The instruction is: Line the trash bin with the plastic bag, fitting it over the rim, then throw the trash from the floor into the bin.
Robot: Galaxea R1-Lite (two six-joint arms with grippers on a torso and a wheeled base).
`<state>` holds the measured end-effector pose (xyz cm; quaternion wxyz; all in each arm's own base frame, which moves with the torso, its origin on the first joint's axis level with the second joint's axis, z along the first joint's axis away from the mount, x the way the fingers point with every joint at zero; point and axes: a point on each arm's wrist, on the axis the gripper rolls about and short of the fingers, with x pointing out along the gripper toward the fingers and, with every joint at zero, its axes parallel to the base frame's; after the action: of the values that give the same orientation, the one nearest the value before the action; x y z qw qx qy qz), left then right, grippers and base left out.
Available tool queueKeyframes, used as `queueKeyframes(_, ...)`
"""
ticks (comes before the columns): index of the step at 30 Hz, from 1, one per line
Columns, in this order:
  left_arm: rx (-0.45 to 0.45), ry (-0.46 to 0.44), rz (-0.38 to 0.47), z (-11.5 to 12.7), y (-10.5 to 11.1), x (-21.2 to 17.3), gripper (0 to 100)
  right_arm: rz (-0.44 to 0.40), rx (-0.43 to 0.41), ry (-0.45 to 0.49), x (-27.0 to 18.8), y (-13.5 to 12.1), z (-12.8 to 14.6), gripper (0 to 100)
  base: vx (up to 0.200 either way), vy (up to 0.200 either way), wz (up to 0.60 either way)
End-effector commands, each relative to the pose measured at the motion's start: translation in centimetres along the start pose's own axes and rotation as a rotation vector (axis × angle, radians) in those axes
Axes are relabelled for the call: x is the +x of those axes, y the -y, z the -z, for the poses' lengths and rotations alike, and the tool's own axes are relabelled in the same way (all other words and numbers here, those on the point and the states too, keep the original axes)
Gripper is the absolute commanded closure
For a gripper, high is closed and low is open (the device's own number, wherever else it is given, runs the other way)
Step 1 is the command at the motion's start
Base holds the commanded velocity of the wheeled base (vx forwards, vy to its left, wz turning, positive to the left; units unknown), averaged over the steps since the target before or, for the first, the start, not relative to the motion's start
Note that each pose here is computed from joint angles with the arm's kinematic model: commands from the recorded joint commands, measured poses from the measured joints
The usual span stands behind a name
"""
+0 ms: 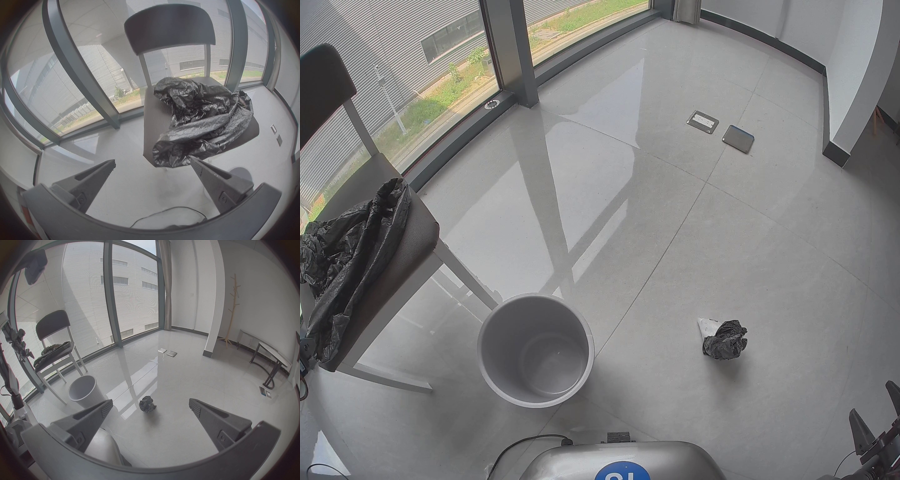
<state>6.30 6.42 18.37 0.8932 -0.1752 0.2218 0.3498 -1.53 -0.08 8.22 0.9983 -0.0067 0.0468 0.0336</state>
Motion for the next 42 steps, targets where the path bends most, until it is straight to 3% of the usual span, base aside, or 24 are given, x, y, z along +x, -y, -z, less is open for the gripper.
queueKeyframes(1, -0.031, -0.042, 0.019, -0.3, -0.3, 0.4, 0, -0.002, 0.000, -0.019, 0.1, 0.0, 0.4, 0, 0.000, 0.000, 0.00)
queueKeyframes(7, -0.091, -0.092, 0.012, -0.8, -1.3, 2.1, 0, -0.001, 0.000, -0.018, 0.1, 0.0, 0.4, 0, 0.000, 0.000, 0.00)
queueKeyframes(17, -0.107, -0.110, -0.006, -1.4, -2.1, 4.2, 0, -0.002, 0.000, -0.021, 0.2, 0.0, 0.4, 0, 0.000, 0.000, 0.00)
queueKeyframes(25, -0.124, -0.180, -0.003, 0.2, -2.5, 5.5, 0, -0.002, 0.000, -0.019, 0.1, 0.0, 0.4, 0, 0.000, 0.000, 0.00)
queueKeyframes(29, -0.124, -0.150, 0.011, 0.5, -2.7, 6.5, 0, -0.002, 0.000, -0.016, 0.1, 0.0, 0.4, 0, 0.000, 0.000, 0.00)
queueKeyframes(34, -0.143, -0.143, 0.098, 0.8, -2.5, 6.6, 0, -0.001, -0.001, -0.015, 0.1, 0.0, 0.4, 0, 0.000, 0.000, 0.00)
queueKeyframes(42, -0.142, -0.142, 0.092, 1.3, -2.5, 6.3, 0, -0.001, -0.003, -0.012, 0.1, 0.0, 0.4, 0, 0.000, 0.000, 0.00)
